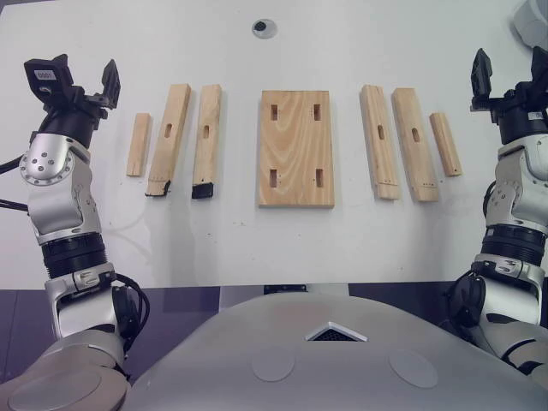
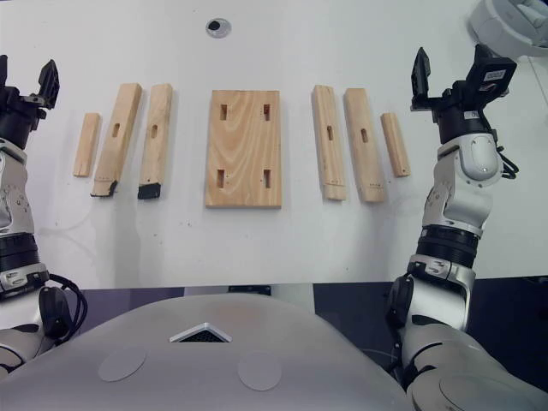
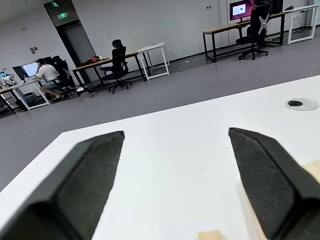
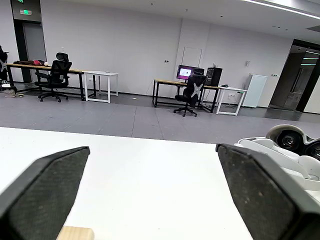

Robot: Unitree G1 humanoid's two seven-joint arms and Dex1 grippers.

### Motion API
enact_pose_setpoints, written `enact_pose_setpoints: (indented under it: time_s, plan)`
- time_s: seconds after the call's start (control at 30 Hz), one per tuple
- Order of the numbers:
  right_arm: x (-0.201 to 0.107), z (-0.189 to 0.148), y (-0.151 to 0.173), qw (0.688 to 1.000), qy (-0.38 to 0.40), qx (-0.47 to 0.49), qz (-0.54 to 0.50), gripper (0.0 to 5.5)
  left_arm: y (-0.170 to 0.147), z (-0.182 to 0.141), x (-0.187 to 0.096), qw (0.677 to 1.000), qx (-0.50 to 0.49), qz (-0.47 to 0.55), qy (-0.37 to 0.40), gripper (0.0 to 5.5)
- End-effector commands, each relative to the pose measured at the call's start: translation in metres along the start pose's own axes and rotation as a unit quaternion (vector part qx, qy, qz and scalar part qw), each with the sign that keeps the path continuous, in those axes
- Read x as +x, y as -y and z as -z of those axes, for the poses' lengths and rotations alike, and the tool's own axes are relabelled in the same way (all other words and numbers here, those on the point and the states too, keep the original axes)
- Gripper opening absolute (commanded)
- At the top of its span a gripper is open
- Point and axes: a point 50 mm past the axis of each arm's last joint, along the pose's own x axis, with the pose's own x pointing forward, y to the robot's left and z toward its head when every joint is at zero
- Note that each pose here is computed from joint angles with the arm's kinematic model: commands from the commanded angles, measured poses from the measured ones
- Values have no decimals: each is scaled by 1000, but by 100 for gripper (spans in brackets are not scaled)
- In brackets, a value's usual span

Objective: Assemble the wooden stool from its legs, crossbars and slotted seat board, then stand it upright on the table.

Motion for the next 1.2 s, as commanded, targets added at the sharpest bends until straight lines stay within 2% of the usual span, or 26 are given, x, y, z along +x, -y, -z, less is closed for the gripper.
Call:
enact_pose_setpoints:
  time_s: [0.03, 0.8, 0.9, 1.2]
  plan:
    - [1, 0, 0, 1000, -3, -7, -3, 471, -1, 11, -2, 999, 7, -3, -34, 385]
    - [0, 3, -2, 1000, -12, -11, -7, 471, 1, 14, -4, 999, 5, 7, -46, 385]
    - [1, 3, -2, 1000, -13, -13, -8, 471, 1, 22, -6, 997, 7, 10, -73, 385]
    - [1, 3, -2, 1000, -17, -20, -12, 471, 12, 75, -30, 965, -24, 42, -257, 385]
